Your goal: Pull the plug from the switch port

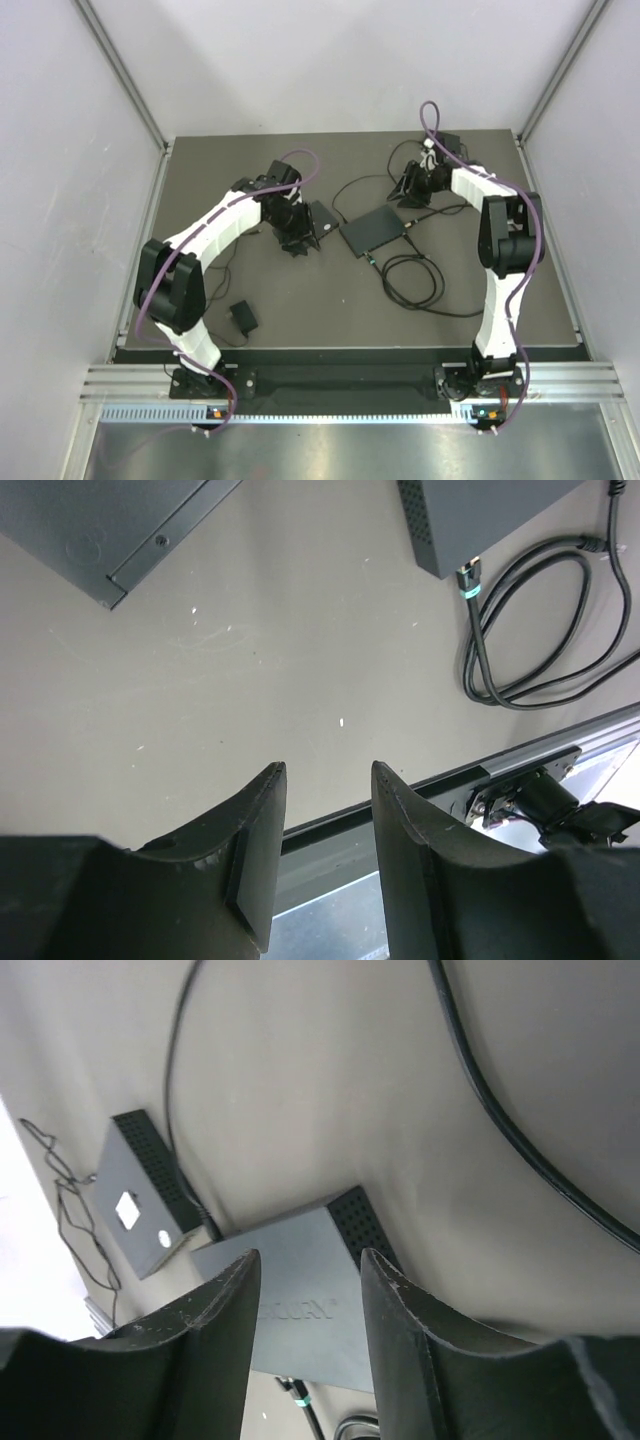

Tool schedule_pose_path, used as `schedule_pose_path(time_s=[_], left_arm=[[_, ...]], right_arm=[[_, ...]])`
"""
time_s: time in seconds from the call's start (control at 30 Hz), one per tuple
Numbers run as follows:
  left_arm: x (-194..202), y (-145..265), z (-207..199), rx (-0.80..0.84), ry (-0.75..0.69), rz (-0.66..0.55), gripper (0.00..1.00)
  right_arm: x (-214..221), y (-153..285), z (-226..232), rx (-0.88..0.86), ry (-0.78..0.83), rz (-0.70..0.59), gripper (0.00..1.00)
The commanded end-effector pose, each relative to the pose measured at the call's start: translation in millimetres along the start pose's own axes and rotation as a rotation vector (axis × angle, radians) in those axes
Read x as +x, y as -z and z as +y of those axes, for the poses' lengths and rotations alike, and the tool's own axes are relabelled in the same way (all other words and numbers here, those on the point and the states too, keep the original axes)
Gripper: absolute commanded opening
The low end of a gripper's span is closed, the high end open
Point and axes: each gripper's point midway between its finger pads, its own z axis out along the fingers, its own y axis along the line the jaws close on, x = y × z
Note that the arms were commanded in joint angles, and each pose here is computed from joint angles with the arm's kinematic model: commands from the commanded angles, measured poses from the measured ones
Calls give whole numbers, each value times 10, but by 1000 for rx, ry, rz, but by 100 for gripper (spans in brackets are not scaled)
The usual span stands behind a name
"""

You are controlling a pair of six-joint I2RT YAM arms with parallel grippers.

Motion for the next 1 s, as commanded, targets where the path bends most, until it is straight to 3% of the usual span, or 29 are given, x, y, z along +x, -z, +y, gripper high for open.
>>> schedule_pose_path(time_s=[0.0, 0.37, 0.57, 0.73, 0.97], left_arm=[[2, 121, -64, 24, -4, -42, 44], [-20, 51, -110, 40, -2, -33, 44], [-149, -65, -324, 68, -33, -16, 44], [-149, -307, -560, 97, -66, 46, 43], [-160, -662, -805, 148, -68, 131, 41]], right_arm=[[14, -21, 93, 12, 63, 0, 44], [582, -77, -14, 16, 5, 99, 33], [959, -16, 147, -43, 0, 139, 29], [1118, 162, 290, -71, 38, 145, 35], [1097, 530, -53, 117, 139, 78, 48]])
